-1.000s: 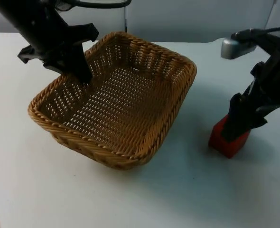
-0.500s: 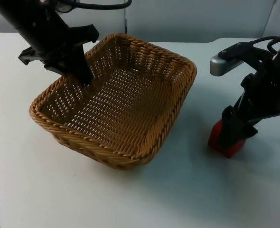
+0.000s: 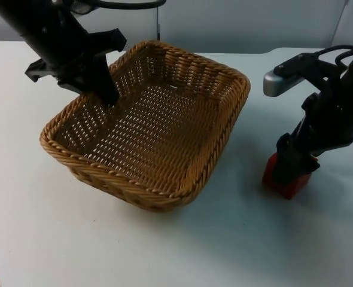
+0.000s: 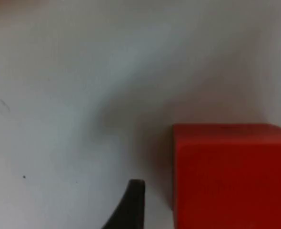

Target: Pick up the basket with the left hand and place the cube into the basket with the right hand.

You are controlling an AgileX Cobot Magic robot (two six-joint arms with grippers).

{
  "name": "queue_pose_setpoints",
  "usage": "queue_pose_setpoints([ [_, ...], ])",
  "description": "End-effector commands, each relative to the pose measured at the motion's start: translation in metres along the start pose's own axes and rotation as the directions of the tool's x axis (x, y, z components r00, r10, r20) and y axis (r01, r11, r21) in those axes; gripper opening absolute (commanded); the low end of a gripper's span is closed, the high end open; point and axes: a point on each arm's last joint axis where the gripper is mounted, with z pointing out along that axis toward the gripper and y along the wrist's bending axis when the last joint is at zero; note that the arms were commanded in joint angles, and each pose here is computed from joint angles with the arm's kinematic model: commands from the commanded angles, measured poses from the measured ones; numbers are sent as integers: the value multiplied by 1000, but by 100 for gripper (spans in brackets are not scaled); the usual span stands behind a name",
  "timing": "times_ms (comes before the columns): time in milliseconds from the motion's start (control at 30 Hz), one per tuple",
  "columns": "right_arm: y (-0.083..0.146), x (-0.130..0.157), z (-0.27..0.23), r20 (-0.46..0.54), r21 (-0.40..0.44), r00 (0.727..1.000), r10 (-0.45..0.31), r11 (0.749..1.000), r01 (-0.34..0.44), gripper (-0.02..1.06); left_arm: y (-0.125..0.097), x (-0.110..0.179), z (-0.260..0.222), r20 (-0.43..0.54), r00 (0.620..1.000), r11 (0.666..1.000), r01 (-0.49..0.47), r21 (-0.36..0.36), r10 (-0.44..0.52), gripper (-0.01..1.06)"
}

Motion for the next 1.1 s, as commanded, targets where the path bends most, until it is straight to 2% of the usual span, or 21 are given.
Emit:
queue_pose_setpoints([
  [0,1,-2,4,0,-5,1000,5,1000,-5,85,-8,-3,-4,18,1000,999,5,34,-6,0],
  [100,0,0,11,-18,-15,1000,11,1000,-11,81,-8,-3,-4,18,1000,999,5,34,-6,0],
  [200,-3,-8,8,6,2,1000,26,1000,-26,43,-8,-3,-4,18,1000,999,5,34,-6,0],
  [233,-3,-8,8,6,2,1000,26,1000,-26,43,-8,-3,-4,18,1000,999,5,34,-6,0],
  [333,-16,-38,-24,112,71,991,72,994,-80,0,-7,-3,-4,17,1000,999,4,33,-5,0],
  [467,-25,-73,-68,224,102,971,80,989,-105,0,-7,-3,-4,17,1000,999,4,33,-5,0],
  [533,-20,-101,-103,292,54,952,88,993,-108,0,-8,-3,-4,19,1000,999,7,37,-8,0],
  [567,-20,-101,-103,292,54,952,88,993,-108,0,-8,-3,-4,19,1000,999,7,37,-8,0],
  [700,17,-136,-129,396,-45,915,72,997,-59,0,-9,-4,-5,31,999,999,15,46,-17,0],
  [767,26,-140,-128,402,-49,914,56,998,-40,0,-9,-5,-5,40,999,998,21,52,-23,0],
  [867,54,-148,-111,373,-71,928,7,997,22,0,-8,-9,-5,82,996,999,27,40,-30,0],
  [933,60,-150,-101,355,-84,935,8,996,24,1,-8,-9,-5,88,996,999,28,39,-32,0],
  [1000,64,-151,-87,325,-106,945,36,994,-1,7,-8,-10,-5,95,995,999,31,40,-34,0],
  [1067,64,-149,-70,277,-127,959,53,992,-19,22,-9,-11,-5,101,995,999,11,46,-15,0],
])
